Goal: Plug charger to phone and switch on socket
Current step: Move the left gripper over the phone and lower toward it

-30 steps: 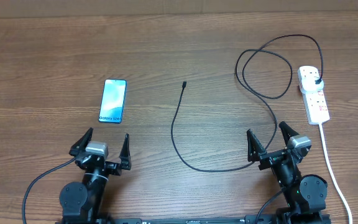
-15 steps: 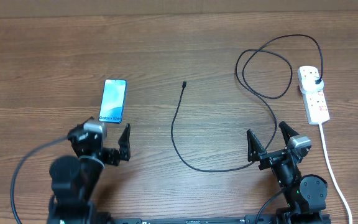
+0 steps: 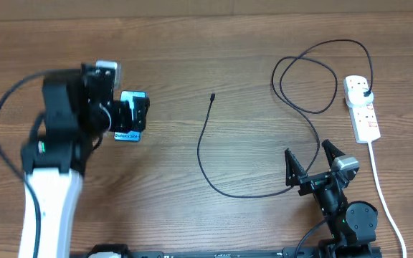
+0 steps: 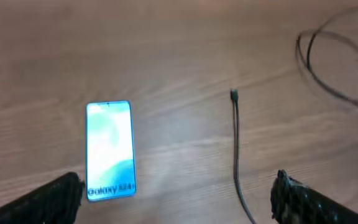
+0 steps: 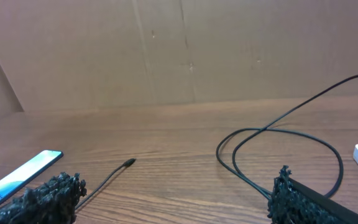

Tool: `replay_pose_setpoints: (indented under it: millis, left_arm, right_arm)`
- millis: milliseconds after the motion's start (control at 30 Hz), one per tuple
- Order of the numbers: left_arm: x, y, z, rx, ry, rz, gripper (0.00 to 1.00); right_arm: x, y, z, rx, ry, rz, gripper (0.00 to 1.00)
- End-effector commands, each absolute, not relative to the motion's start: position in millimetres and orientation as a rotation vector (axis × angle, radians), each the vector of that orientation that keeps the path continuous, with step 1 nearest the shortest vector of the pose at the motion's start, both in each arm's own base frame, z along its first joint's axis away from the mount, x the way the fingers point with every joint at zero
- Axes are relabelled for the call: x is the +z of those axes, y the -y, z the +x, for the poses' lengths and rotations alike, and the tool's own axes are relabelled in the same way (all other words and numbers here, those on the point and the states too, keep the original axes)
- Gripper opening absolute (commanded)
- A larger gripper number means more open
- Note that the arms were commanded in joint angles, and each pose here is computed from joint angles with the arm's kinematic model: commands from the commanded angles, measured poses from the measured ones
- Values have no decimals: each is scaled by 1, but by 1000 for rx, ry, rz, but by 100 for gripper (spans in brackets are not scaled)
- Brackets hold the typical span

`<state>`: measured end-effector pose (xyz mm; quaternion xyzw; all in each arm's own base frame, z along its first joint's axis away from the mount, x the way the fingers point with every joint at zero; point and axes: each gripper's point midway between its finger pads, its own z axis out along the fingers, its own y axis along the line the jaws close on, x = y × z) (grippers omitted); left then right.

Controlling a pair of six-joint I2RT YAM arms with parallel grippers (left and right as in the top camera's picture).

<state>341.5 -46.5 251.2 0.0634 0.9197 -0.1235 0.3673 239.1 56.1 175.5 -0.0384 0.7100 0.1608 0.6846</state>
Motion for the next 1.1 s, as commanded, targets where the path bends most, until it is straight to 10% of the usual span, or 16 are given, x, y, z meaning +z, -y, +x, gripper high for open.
replay_pose_setpoints:
  millis: [0,1067]
  left_arm:
    - [254,50,373,-359,-2462,210,100]
    - [58,23,395,-242,-3140,287,100]
  right_arm:
    - [173,-56,239,361,-1590,-83,100]
    - [173,-56,239,361,-1590,-84,100]
